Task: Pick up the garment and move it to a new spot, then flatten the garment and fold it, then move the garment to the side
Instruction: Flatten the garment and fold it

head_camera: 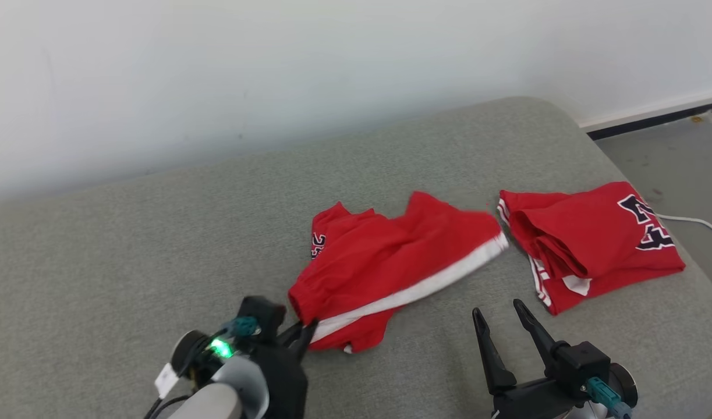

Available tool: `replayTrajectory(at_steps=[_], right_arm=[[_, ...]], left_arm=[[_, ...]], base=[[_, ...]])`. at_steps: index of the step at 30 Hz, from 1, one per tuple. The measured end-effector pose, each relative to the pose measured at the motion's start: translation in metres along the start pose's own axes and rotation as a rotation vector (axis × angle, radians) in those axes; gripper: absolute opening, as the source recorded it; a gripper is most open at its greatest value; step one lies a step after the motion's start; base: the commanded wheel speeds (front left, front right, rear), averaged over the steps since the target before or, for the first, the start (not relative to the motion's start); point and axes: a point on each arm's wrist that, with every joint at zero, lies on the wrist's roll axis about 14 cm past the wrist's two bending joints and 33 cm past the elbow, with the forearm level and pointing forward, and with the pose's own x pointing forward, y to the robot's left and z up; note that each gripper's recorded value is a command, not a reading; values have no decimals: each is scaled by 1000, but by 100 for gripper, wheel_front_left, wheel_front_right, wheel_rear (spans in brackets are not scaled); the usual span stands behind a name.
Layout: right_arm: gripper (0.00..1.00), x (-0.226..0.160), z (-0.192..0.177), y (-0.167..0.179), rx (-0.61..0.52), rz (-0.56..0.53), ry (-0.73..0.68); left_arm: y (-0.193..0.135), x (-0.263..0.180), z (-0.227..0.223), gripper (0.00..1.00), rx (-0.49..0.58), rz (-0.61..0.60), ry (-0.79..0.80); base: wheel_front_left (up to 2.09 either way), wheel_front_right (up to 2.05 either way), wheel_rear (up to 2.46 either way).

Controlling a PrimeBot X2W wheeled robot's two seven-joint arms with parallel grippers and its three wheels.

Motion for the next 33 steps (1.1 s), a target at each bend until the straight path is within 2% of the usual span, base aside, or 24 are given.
replayTrajectory(at_steps=[9, 15, 16, 17, 26, 33], right_arm=[[100, 9, -2, 18, 0, 57, 10], [100, 9, 0, 18, -2, 58, 5], [100, 9, 0, 17, -2, 56, 4], [100, 9, 1, 16, -3, 54, 3], [100, 9, 2, 15, -5, 51, 1], [100, 10, 2, 22, -6, 72, 4]], left_arm=[[75, -42, -22, 0, 17, 242, 59], [90, -50, -20, 0, -39, 314, 24], [89, -51, -20, 37, -42, 317, 16], [89, -53, -19, 100, -46, 323, 4], [72, -74, -23, 100, -127, 363, -108], [62, -94, -38, 100, -203, 389, -101]], base=[[0, 0, 0], [0, 0, 0], [0, 0, 0], [0, 0, 0], [0, 0, 0], [0, 0, 0]])
